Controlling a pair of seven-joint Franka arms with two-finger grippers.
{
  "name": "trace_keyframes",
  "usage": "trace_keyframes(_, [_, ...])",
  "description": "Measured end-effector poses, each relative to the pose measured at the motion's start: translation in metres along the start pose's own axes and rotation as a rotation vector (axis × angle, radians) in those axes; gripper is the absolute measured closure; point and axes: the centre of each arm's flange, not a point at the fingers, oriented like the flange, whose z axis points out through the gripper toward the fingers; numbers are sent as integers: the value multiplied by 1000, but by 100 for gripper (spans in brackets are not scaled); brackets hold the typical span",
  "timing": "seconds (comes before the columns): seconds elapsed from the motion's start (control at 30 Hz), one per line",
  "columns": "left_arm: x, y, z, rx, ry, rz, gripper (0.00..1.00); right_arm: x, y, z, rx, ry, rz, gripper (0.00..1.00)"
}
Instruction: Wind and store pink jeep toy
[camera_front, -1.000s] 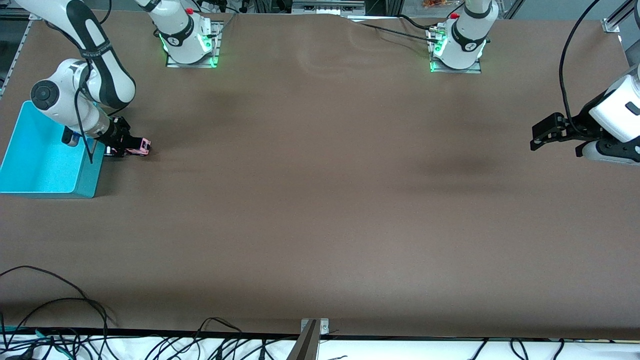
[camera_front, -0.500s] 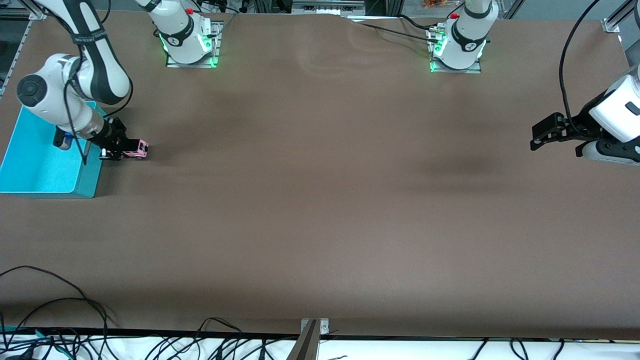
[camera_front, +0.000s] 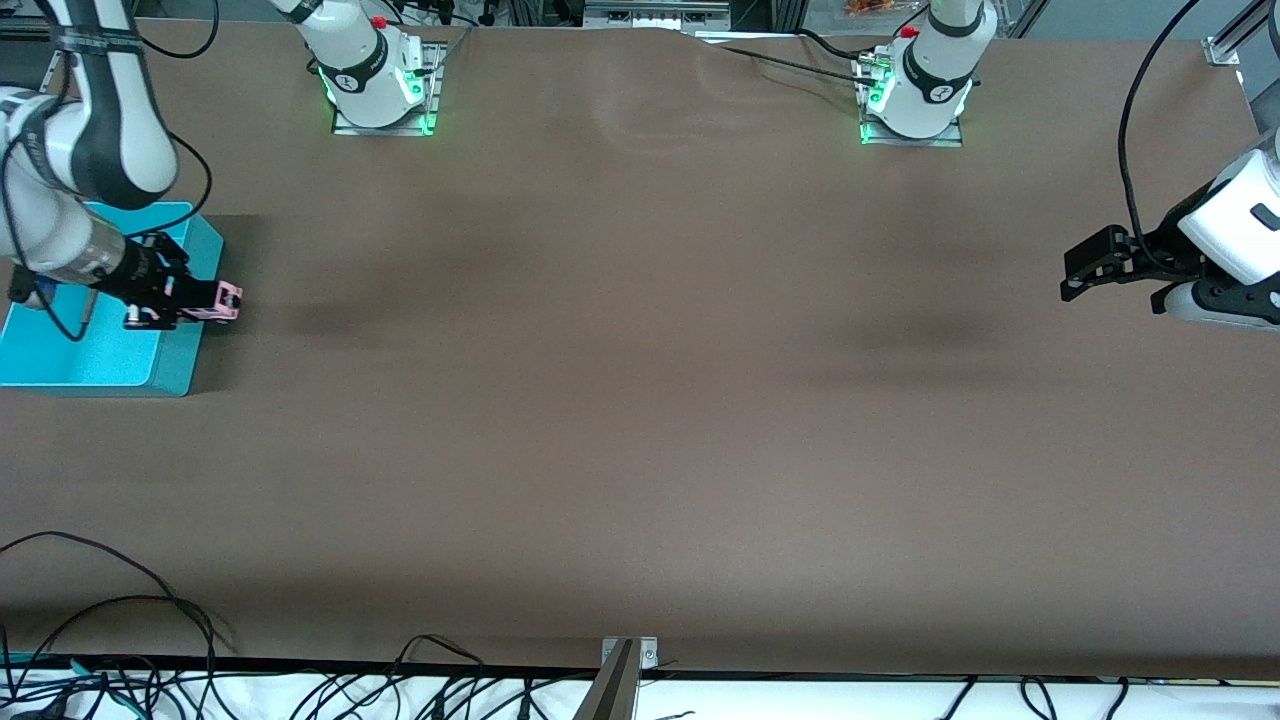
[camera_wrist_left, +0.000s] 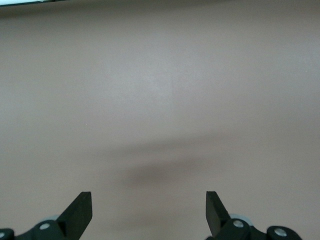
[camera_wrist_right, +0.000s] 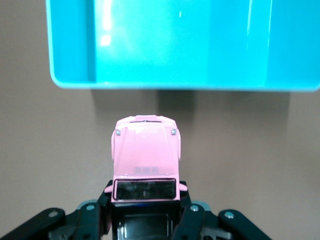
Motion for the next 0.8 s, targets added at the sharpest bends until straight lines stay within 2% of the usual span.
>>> trace_keyframes(0.2, [0, 0, 0, 0, 0, 0, 0, 63, 17, -5, -7, 0, -49, 49])
trace_keyframes(0.47, [0, 0, 0, 0, 0, 0, 0, 150, 49, 14, -37, -7, -94, 49])
trace_keyframes(0.63, [0, 0, 0, 0, 0, 0, 0, 180, 58, 47, -71, -11, -98, 49])
trace_keyframes(0.8, [0, 0, 0, 0, 0, 0, 0, 194, 56, 85, -79, 10, -88, 49])
